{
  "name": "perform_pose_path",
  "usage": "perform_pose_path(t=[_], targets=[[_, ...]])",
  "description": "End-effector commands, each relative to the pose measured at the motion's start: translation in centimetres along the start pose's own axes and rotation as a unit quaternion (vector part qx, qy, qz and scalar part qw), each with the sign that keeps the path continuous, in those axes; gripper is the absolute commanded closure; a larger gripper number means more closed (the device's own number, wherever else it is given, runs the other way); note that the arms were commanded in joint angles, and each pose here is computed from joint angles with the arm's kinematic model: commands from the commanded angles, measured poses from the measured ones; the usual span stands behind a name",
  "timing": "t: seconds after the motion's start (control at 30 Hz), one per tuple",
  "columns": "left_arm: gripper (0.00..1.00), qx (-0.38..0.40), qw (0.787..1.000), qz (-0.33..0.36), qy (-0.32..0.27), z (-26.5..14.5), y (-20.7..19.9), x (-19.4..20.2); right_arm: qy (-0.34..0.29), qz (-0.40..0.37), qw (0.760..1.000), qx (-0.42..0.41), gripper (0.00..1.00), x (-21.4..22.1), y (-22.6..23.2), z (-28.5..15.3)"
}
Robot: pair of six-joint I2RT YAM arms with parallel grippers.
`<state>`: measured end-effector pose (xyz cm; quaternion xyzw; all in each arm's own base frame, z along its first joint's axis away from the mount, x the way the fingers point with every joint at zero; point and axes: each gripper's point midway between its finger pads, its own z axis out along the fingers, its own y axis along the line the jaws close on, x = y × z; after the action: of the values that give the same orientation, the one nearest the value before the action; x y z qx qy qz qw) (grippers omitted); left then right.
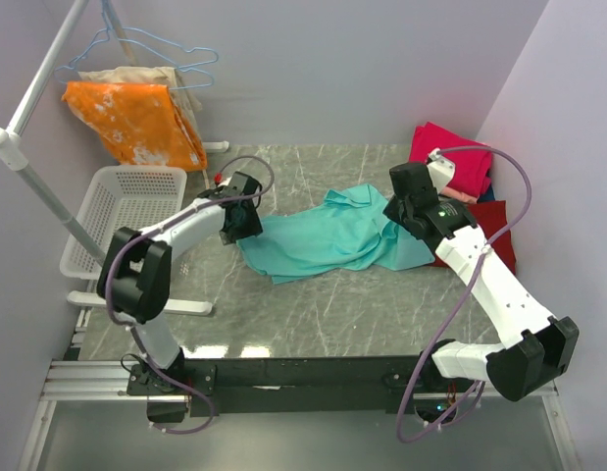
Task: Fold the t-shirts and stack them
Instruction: Flatten the tshirt out
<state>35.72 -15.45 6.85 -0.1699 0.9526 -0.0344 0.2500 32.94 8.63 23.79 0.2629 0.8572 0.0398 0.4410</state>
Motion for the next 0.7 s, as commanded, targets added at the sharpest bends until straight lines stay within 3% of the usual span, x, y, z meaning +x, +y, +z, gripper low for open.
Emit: perform_pose_path(t=[0.0,0.1,0.2,0.4,0.57,0.67], targets=[[0.39,-0.012,0.998,-0.014,-0.057,0.6,-1.5,-4.0,-0.018,0.019,1.0,-0.009,1.0,-1.1,0.4,-0.3],[0.47,-0.027,0.998,-0.005,-0.055,1.9,-1.6,-4.4,-0.024,0.019,1.0,-0.008,1.0,-1.5,0.3,-0.5],[0.61,-0.038,0.998,0.001,-0.052,3.1,-1.6,-4.3,-0.029,0.016,0.999,-0.005,1.0,-1.9,0.3,-0.8],[0.98,-0.054,0.997,0.008,-0.047,4.5,-1.0,-4.5,-0.034,0.015,0.999,-0.001,1.0,-2.3,0.1,-0.8],[0.99,-0.061,0.995,0.002,-0.081,2.4,-1.0,-7.5,-0.033,0.016,0.999,0.0,1.0,-2.3,0.0,-0.8],[0.99,-0.049,0.991,-0.01,-0.124,-1.4,-1.7,-10.7,-0.034,0.018,0.999,0.004,1.0,-2.1,-0.3,-0.8]])
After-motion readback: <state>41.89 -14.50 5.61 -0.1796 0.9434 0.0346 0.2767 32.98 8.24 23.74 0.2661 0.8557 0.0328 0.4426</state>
